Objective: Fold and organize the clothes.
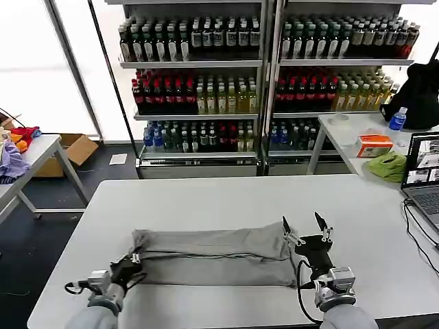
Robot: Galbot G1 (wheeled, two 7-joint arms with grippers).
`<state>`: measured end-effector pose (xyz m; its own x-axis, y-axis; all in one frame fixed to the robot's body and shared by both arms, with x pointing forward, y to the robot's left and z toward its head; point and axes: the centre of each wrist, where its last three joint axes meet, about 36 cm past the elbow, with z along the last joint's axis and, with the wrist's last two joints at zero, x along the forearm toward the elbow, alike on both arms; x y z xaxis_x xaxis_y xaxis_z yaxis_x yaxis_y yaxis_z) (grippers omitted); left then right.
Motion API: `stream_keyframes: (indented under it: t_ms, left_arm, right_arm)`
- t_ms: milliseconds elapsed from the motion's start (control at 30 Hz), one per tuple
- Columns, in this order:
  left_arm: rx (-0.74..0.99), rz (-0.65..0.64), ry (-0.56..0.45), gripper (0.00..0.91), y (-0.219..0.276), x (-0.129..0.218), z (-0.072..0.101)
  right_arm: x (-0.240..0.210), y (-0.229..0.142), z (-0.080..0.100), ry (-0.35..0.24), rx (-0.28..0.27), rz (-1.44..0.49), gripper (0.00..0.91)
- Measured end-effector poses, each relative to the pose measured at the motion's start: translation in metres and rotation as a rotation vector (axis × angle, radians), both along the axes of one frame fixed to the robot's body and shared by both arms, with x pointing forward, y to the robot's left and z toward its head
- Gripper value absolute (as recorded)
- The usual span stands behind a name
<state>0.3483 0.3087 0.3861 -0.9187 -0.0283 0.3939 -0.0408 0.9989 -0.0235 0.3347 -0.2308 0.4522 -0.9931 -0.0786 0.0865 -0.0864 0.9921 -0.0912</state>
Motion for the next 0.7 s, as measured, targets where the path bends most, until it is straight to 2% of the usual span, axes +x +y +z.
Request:
stream_keyframes:
  t_ms: [233, 400, 533, 700]
  left_arm:
    - [0.191, 0.085, -0.029, 0.0, 0.096, -0.002, 0.028]
    - [0.332, 0.144, -0.05, 0.0, 0.155, 0.001, 0.057]
    - [0.397, 0.152, -0.069, 0.0, 0.17, 0.001, 0.076]
    - [0.42, 0.113, -0.105, 0.0, 0.156, 0.003, 0.09]
  right_arm:
    - [0.009, 0.008, 0.004, -0.016, 0.016, 0.018, 0.907]
    - [0.012, 0.009, 0.007, -0.024, 0.022, 0.02, 0.907]
    - [0.013, 0.008, 0.006, -0.026, 0.022, 0.013, 0.907]
    - [0.012, 0.006, 0.006, -0.025, 0.023, 0.002, 0.907]
